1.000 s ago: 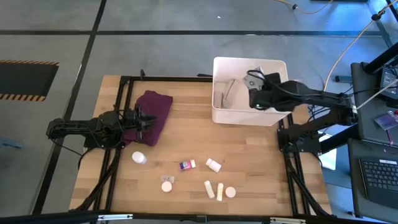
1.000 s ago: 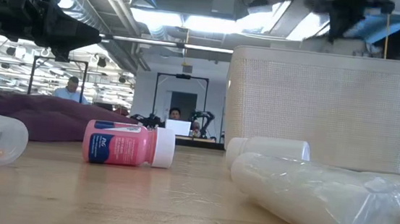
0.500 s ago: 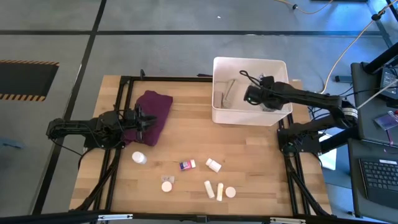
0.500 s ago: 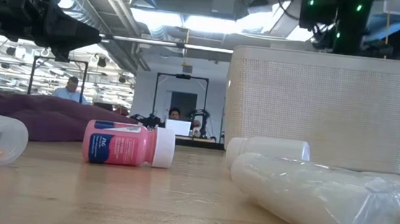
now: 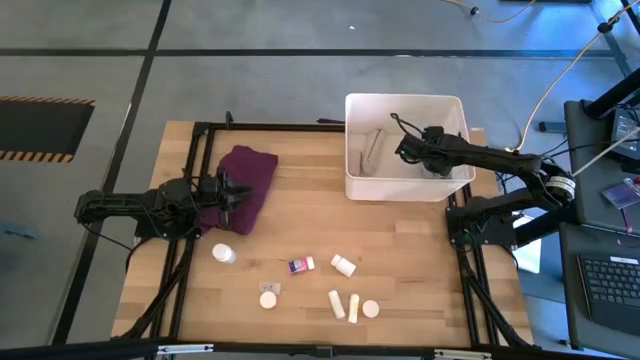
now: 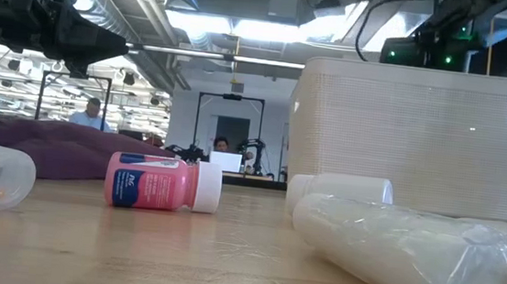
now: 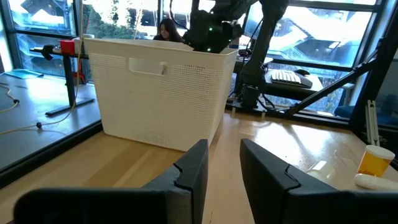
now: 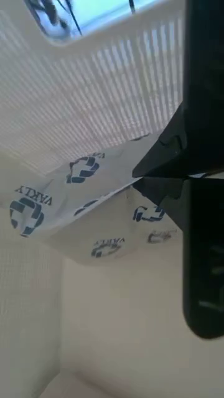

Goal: Pick & place medical supplies in basket/bin
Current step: Put the white mailer bag into the white bin

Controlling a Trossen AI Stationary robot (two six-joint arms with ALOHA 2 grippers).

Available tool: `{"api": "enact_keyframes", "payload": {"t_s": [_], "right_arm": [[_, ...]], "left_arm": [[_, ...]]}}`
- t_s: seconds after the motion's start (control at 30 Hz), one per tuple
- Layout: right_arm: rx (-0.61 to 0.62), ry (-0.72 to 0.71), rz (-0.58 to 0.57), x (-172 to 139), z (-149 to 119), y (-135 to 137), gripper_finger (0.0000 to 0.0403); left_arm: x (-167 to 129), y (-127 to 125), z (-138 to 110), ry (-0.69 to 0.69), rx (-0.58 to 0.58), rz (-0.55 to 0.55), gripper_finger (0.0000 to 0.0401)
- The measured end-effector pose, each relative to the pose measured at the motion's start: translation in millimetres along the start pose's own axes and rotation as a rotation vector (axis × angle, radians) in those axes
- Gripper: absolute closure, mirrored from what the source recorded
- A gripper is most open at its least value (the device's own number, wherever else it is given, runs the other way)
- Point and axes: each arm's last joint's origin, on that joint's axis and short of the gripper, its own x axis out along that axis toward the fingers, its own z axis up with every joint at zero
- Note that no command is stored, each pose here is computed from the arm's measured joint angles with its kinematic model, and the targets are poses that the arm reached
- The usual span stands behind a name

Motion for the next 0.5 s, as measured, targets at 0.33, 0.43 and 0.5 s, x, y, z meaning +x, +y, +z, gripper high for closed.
{"api": "enact_keyframes", "payload": {"t_s": [0.33,0.43,0.5], "right_arm": [[-0.032,0.020,0.065,7,4,4,0.0367],[-0.031,0.012,0.075,4,8,5,0.0324],[-0.028,0.008,0.081,2,10,6,0.0295]], "left_arm": [[0,0,0,0.000,0.000,0.000,0.0313],[0,0,0,0.000,0.000,0.000,0.0313],[0,0,0,0.000,0.000,0.000,0.0313]]}}
